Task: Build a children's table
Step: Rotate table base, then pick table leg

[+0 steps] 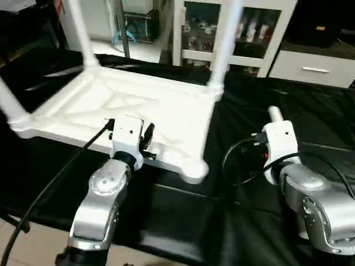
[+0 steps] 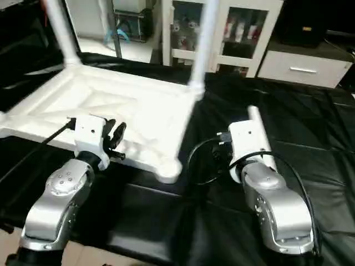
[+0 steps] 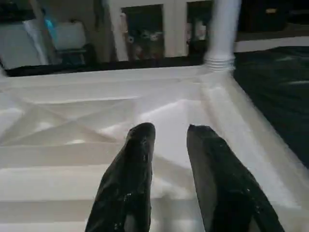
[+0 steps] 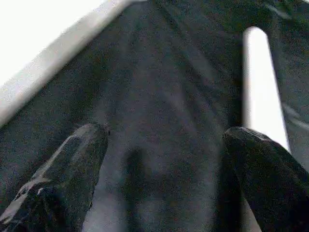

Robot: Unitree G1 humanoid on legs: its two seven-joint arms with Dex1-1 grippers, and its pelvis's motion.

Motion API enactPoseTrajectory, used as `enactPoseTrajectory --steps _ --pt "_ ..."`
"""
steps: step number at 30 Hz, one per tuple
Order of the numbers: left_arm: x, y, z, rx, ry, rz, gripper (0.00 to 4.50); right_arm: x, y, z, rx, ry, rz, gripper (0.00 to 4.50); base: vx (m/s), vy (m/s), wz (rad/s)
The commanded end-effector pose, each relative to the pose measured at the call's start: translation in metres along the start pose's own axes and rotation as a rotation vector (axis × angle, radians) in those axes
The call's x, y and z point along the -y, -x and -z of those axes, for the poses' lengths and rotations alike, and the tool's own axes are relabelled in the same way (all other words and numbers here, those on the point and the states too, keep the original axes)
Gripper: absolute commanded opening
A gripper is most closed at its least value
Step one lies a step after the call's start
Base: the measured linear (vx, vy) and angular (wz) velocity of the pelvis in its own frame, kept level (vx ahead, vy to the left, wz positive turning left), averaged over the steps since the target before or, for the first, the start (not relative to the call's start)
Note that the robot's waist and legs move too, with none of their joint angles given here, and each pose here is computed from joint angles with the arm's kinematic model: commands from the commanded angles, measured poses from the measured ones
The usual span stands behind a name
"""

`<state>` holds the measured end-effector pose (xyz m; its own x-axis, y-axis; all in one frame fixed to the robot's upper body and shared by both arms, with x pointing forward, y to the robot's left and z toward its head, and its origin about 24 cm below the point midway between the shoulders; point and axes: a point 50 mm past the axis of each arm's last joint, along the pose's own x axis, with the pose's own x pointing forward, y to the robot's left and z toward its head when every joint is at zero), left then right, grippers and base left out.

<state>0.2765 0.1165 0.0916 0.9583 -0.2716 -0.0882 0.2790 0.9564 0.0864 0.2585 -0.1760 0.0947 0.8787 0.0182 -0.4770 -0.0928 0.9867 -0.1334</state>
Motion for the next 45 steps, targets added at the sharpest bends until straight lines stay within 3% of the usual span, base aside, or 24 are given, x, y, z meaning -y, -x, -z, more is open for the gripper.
enactPoseTrajectory --steps 1,9,14,19,24,27,31,32,35,45 --pt "0.001 0.0 -0.001 0.001 -0.026 0.008 1.4 0.0 0.002 -0.005 0.015 -0.003 0.0 4.17 -0.043 -0.146 -0.07" --pt "0.003 -0.004 -0.002 0.002 -0.037 0.014 1.4 -0.003 0.001 -0.008 0.019 -0.007 -0.009 4.17 -0.069 -0.149 0.0" --pt "0.0 -0.006 0.004 -0.072 0.018 -0.018 1.4 -0.005 -0.001 -0.01 0.025 -0.009 -0.021 4.17 -0.09 -0.23 -0.06" --pt "-0.002 -0.008 0.0 -0.055 -0.013 -0.002 1.4 -0.005 -0.004 -0.013 0.03 -0.004 -0.029 4.17 -0.105 -0.15 -0.07" --pt "0.01 -0.001 -0.006 -0.008 -0.066 0.184 1.41 -0.003 -0.009 -0.018 0.026 -0.048 -0.063 4.33 -0.095 0.066 0.08" --pt "0.023 0.01 -0.009 0.014 -0.121 0.382 1.41 -0.002 -0.014 -0.021 0.003 -0.078 -0.088 4.33 -0.065 0.125 0.13" --pt "0.029 0.017 -0.009 0.016 -0.134 0.48 1.41 -0.003 -0.02 -0.021 -0.03 -0.091 -0.093 4.33 -0.027 0.063 0.02" --pt "0.036 0.027 -0.008 -0.011 -0.107 0.616 1.41 -0.002 -0.028 -0.018 -0.076 -0.079 -0.066 4.33 0.0 0.0 0.0" --pt "0.045 0.045 -0.008 -0.04 -0.099 0.814 1.41 -0.005 -0.041 -0.011 -0.155 -0.077 -0.043 4.33 0.0 0.0 0.0" --pt "0.042 0.051 -0.011 -0.057 -0.091 0.855 1.41 -0.016 -0.056 0.01 -0.297 -0.186 -0.109 4.33 0.017 -0.023 0.01"
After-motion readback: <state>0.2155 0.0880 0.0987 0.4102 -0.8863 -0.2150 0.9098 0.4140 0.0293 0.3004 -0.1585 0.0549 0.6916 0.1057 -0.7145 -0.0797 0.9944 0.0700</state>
